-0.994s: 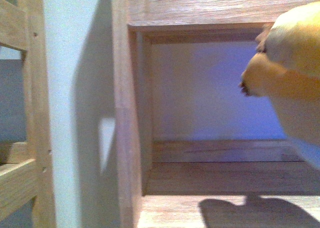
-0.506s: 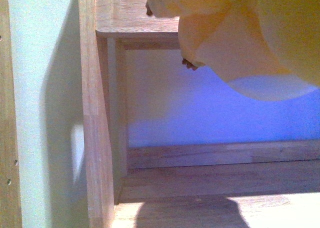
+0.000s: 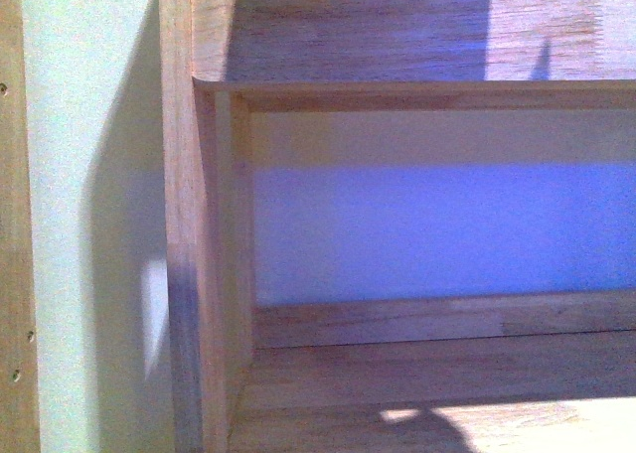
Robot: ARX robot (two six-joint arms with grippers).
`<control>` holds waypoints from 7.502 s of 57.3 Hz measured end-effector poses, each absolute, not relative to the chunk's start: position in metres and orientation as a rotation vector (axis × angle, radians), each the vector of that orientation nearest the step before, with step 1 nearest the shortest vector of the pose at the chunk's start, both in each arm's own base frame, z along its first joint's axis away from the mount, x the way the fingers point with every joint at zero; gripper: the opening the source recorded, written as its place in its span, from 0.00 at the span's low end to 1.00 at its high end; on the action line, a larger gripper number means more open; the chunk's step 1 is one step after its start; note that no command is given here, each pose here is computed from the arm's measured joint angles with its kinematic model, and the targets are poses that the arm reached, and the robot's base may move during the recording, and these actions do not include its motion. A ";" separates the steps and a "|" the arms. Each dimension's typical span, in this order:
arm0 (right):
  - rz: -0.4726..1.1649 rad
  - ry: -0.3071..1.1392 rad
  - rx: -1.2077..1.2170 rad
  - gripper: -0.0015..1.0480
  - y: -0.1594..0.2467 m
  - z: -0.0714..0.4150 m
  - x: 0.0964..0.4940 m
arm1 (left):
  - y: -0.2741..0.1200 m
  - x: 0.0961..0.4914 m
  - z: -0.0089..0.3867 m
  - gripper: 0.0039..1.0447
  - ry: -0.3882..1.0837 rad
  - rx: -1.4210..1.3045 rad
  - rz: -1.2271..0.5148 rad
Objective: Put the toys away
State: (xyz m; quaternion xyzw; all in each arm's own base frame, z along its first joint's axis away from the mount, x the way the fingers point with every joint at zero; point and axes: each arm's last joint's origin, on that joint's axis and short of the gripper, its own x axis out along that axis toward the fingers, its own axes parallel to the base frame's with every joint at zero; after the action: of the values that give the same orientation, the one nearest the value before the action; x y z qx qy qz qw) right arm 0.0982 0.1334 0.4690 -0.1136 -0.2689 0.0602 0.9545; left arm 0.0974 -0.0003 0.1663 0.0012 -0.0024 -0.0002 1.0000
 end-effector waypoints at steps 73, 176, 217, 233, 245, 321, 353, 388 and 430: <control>0.195 -0.566 -0.054 0.06 0.022 0.507 0.144 | 0.000 0.097 0.166 0.94 -0.005 0.002 0.000; 0.459 -0.492 0.233 0.06 0.078 0.528 0.334 | 0.000 0.097 0.166 0.94 -0.005 0.002 0.000; 0.513 -0.477 0.364 0.06 0.129 0.517 0.336 | 0.000 0.097 0.166 0.94 -0.005 0.002 0.000; 0.470 -0.459 0.383 0.06 0.123 0.508 0.342 | 0.000 0.097 0.166 0.94 -0.005 0.002 0.000; 0.447 -0.448 0.385 0.06 0.120 0.502 0.346 | 0.000 0.097 0.166 0.94 -0.005 0.002 0.000; -0.125 -0.576 0.133 0.94 0.101 0.537 0.267 | 0.000 0.097 0.166 0.94 -0.005 0.002 0.000; -0.379 -0.668 0.019 0.94 0.061 0.511 0.150 | 0.000 0.097 0.166 0.94 -0.005 0.002 0.000; -0.431 -0.552 -0.116 0.94 -0.005 0.418 0.100 | 0.000 0.097 0.166 0.94 -0.005 0.002 0.000; -0.092 -0.289 0.264 0.94 -0.014 0.240 0.105 | 0.000 0.097 0.166 0.94 -0.005 0.002 0.000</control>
State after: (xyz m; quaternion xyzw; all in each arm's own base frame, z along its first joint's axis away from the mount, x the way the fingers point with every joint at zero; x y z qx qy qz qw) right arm 0.1050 -0.0138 0.2403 0.1312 -0.1435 -0.0455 0.9799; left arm 0.0974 -0.0002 0.1663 0.0012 -0.0024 0.0000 1.0000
